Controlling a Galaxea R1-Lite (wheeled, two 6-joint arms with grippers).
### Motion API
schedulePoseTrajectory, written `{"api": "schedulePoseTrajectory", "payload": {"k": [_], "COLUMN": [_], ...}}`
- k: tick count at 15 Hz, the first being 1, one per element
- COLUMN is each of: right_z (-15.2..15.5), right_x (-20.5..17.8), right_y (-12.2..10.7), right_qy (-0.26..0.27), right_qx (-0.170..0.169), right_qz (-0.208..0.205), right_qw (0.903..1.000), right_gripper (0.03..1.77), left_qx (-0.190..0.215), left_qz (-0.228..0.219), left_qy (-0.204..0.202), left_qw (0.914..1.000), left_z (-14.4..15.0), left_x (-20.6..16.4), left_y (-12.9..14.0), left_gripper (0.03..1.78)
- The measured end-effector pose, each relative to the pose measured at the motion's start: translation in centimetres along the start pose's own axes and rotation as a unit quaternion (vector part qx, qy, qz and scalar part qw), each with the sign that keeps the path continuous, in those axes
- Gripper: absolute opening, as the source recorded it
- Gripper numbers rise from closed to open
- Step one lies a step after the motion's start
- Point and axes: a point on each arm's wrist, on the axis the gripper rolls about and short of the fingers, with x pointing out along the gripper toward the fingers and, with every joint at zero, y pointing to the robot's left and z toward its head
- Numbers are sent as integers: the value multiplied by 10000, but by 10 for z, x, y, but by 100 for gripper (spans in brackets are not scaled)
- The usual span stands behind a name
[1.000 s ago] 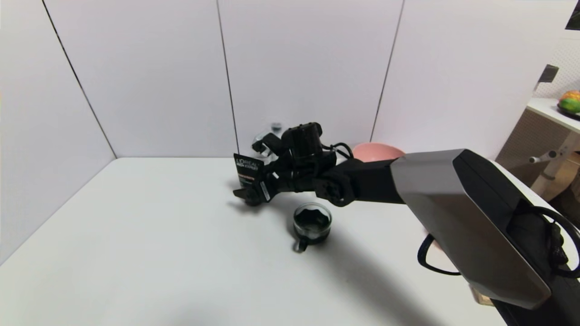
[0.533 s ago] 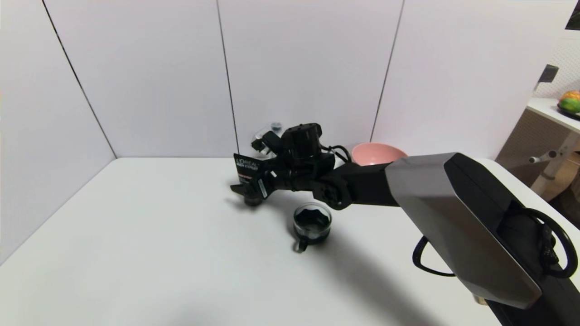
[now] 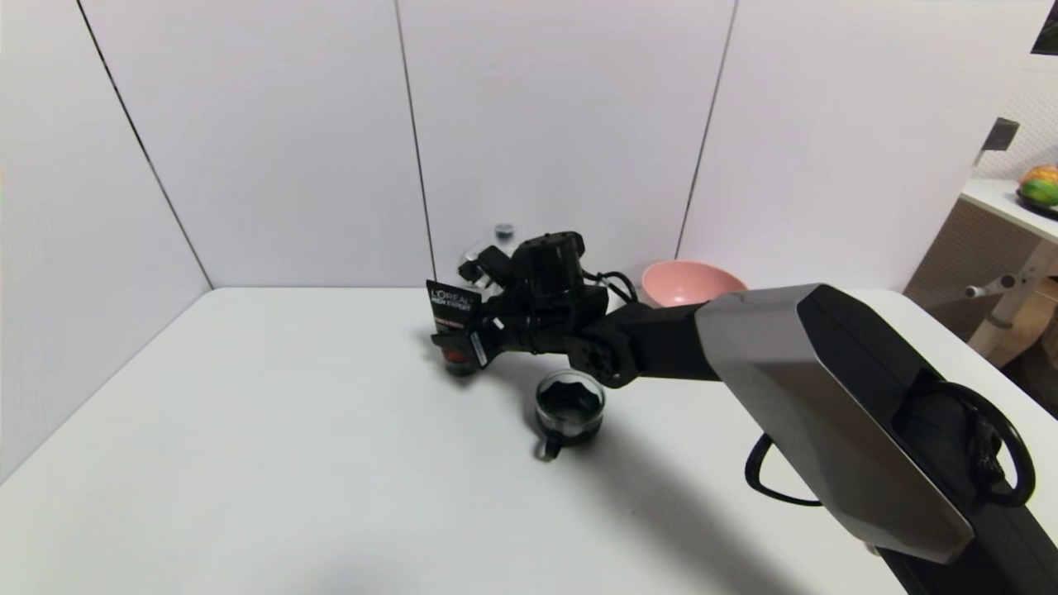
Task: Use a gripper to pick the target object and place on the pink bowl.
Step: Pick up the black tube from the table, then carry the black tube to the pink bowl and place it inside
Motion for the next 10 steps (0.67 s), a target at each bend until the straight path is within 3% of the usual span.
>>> {"api": "schedulePoseTrajectory", "payload": {"k": [3, 4, 7, 10], "right_z": [1, 3, 11, 37], "right_x": [0, -1, -7, -25], "right_y": [0, 0, 1, -2], "right_qy": [-8, -24, -58, -287], "right_qx": [23, 29, 50, 205], "right_qz": [-1, -3, -4, -64], "right_qw": [10000, 10000, 10000, 9994], "right_gripper": [68, 36, 36, 36], "left_qx": [0, -2, 0, 0], "left_qz": [-2, 0, -2, -2], "left_qy": [0, 0, 0, 0], "left_qw": [10000, 10000, 10000, 10000], "left_z": [0, 0, 0, 0], "left_x": [0, 0, 0, 0], "left_y": [0, 0, 0, 0], "left_gripper": [169, 169, 169, 169]}}
